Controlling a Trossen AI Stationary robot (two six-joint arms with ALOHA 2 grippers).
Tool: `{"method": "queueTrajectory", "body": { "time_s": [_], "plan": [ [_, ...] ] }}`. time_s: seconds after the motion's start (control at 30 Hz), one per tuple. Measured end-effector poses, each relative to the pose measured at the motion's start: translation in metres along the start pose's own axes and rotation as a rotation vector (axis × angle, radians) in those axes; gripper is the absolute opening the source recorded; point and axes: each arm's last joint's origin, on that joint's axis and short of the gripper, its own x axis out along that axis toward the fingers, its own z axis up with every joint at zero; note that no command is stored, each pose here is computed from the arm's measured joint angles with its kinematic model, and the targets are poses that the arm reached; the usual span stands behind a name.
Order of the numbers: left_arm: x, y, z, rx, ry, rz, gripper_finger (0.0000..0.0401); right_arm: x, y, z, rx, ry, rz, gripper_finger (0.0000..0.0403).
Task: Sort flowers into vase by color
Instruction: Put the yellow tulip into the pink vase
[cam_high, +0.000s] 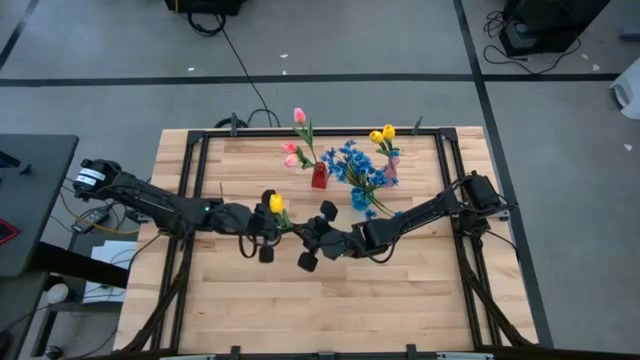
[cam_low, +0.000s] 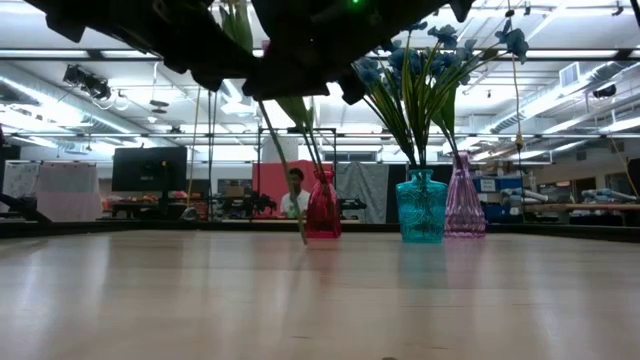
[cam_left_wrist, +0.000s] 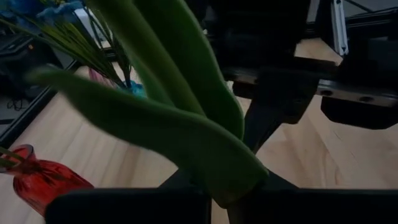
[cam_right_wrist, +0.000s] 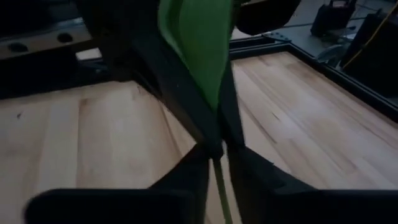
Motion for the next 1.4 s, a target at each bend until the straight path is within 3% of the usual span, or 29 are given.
{"method": "queueTrajectory", "body": {
  "time_s": [0.17,0.4,0.53,0.73,0.97,1.17,1.3,1.4],
  "plan": [
    [0.0,0.0,0.0,0.002,0.002,0.001,0.0046,-0.001,0.0,0.0,-0.017,0.002,-0.005,0.0011],
    [-0.007,0.001,0.006,0.017,-0.031,-0.015,0.0153,-0.024,0.0,0.015,0.015,-0.006,-0.034,0.0008],
    [-0.017,0.003,0.013,0.007,-0.082,-0.042,0.0183,-0.05,-0.001,0.024,0.003,-0.005,-0.12,0.0007],
    [-0.02,-0.003,0.012,0.026,-0.066,-0.093,0.0188,-0.104,0.005,0.044,0.011,-0.059,-0.119,0.0007],
    [-0.023,-0.012,0.012,0.054,-0.07,-0.114,0.0188,-0.186,0.01,0.049,0.064,-0.155,-0.168,0.0007],
    [-0.018,-0.018,0.011,0.054,-0.121,-0.12,0.0188,-0.232,-0.011,0.046,0.084,-0.239,-0.286,0.0007],
    [-0.011,-0.019,-0.007,0.043,-0.167,-0.115,0.0188,-0.242,-0.033,0.054,0.104,-0.246,-0.315,0.0007],
    [-0.012,-0.014,-0.015,0.059,-0.152,-0.043,0.0188,-0.25,-0.052,0.065,0.114,-0.254,-0.333,0.0007]
  ]
}}
